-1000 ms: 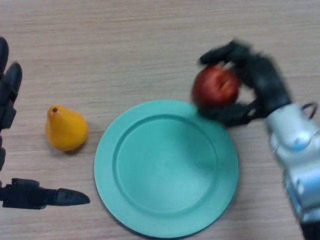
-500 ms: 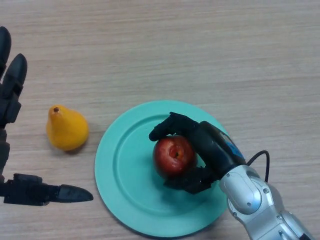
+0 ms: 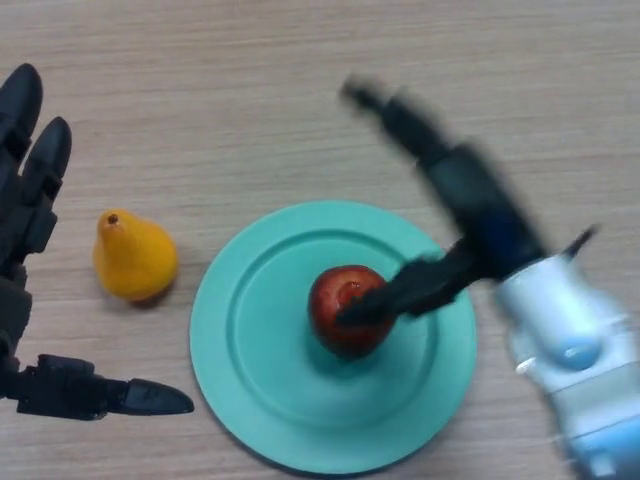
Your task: Pick up the red apple and place it on the plate
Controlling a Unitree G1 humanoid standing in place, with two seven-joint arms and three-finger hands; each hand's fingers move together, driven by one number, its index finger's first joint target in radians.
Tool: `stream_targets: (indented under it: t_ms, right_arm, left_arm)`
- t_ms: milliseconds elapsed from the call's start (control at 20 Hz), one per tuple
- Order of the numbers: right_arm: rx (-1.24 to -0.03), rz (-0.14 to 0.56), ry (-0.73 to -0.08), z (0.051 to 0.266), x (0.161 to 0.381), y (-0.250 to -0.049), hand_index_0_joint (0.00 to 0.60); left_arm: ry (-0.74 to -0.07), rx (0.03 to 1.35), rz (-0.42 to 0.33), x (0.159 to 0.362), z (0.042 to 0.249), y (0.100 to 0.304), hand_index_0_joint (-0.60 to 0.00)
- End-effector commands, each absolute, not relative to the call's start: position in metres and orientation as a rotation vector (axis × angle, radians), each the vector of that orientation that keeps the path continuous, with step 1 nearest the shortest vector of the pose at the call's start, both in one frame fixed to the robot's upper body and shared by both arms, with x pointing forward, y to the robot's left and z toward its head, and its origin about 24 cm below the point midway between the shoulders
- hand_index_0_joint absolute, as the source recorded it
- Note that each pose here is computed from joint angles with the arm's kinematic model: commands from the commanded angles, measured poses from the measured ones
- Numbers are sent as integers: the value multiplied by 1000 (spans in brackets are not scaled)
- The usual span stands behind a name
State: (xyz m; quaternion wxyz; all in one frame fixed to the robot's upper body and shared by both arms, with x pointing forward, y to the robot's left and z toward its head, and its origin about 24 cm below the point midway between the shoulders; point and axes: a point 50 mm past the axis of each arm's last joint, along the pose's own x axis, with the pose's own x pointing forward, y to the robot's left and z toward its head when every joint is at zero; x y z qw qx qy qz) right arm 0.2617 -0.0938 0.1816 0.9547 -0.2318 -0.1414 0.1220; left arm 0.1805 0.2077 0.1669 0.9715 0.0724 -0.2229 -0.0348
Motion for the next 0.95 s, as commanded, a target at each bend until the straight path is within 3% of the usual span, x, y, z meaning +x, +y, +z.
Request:
stream_targets:
  t_ms: [50,250,450,650,950]
  right_arm:
    - [-334,152,-544,231,238,-124,0]
    - [-223,148,-634,227,194,-142,0]
    - [-228,96,-684,214,177,-136,0]
    - [-179,119,-659,208,175,-132,0]
    - [-184,162,-653,210,181,-128,0]
  left_arm:
    - [-620,217,-48,170,192,213,0]
    - [-627,243,-78,172,193,212,0]
    - [-624,223,-69,171,190,206,0]
    - [-612,216,-71,172,191,202,0]
    - [-602,204,-79,169,199,212,0]
